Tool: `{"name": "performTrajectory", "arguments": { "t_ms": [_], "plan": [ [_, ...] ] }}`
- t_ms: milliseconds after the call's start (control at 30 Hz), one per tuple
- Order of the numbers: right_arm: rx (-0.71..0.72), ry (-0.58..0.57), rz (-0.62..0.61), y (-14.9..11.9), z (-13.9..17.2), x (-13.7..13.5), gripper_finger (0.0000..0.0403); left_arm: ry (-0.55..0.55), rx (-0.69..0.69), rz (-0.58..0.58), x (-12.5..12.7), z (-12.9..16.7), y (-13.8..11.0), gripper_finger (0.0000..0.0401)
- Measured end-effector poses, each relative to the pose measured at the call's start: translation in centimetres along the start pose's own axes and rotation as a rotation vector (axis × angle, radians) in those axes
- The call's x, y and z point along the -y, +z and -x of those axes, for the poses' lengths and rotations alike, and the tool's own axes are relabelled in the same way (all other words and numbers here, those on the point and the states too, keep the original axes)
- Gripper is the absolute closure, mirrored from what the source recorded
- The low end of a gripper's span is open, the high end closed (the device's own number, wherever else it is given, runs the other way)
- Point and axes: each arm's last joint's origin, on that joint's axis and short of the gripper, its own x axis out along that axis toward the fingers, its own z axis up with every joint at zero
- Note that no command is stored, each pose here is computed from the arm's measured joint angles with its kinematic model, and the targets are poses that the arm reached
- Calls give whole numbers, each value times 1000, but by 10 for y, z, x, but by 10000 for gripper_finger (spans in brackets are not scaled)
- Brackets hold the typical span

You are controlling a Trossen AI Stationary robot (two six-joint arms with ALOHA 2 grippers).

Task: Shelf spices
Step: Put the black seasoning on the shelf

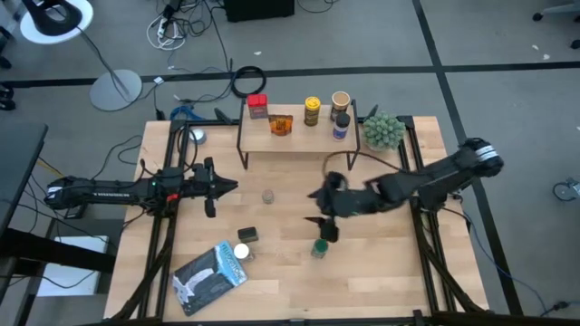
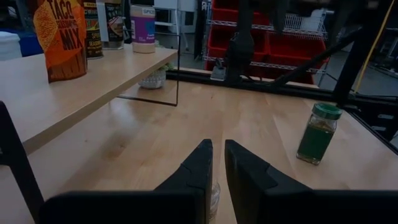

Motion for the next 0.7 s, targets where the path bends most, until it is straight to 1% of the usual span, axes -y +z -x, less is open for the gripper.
{"name": "performTrajectory", "arguments": {
  "t_ms": [133, 267, 433, 600, 700],
  "plan": [
    [-72, 50, 99, 8, -48, 1, 98, 0, -1, 0, 0, 0, 0, 353],
    [-81, 59, 181, 19, -84, -3, 98, 0, -1, 0, 0, 0, 0, 353],
    [-82, 163, 206, 19, -126, -7, 98, 0, 1, 0, 0, 0, 0, 353],
    [-94, 180, 265, 13, -160, -10, 98, 0, 1, 0, 0, 0, 0, 353],
    [-87, 217, 265, 14, -174, -12, 98, 0, 0, 0, 0, 0, 0, 353]
  ]
}}
